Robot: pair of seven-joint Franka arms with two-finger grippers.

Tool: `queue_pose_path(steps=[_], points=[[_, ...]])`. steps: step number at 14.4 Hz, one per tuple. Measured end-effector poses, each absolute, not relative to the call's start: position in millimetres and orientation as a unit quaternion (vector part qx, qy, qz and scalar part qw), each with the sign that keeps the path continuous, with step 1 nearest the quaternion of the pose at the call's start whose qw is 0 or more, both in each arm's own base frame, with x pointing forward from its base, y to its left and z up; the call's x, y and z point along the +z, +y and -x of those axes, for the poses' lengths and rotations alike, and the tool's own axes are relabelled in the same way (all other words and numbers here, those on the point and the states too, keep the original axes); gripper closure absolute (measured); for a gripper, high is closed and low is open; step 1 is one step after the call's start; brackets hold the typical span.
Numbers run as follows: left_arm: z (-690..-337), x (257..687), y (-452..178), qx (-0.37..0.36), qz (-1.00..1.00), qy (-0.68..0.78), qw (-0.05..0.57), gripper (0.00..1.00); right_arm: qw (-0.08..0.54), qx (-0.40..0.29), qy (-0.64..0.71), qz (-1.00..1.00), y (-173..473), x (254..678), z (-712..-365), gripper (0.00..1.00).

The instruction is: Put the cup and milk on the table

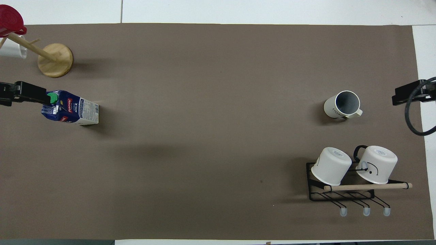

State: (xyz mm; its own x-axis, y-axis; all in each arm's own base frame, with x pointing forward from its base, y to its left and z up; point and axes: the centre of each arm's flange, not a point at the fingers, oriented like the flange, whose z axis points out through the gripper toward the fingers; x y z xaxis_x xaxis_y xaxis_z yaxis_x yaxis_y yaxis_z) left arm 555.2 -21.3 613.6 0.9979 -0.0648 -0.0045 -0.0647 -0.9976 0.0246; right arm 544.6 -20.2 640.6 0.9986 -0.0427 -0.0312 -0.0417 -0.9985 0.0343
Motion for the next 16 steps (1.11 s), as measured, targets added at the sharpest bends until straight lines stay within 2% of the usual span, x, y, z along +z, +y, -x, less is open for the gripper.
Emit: queue_pose_path(steps=[7, 12, 16], points=[[-555.2, 613.6, -21.3, -0.003, -0.999, -0.032, 0.012, 0.0, 0.017, -0.018, -0.021, -0.999, -20.1, 639.0, -544.6, 0.0], [-555.2, 613.6, -21.3, -0.003, -0.999, -0.032, 0.012, 0.0, 0.017, -0.003, -0.018, -1.0, -20.2, 622.5, -547.3, 0.0], [-555.1, 613.6, -21.3, -0.003, -0.999, -0.032, 0.012, 0.0, 0.02, 0.034, 0.087, -0.995, -22.9, 574.4, -553.5, 0.0]])
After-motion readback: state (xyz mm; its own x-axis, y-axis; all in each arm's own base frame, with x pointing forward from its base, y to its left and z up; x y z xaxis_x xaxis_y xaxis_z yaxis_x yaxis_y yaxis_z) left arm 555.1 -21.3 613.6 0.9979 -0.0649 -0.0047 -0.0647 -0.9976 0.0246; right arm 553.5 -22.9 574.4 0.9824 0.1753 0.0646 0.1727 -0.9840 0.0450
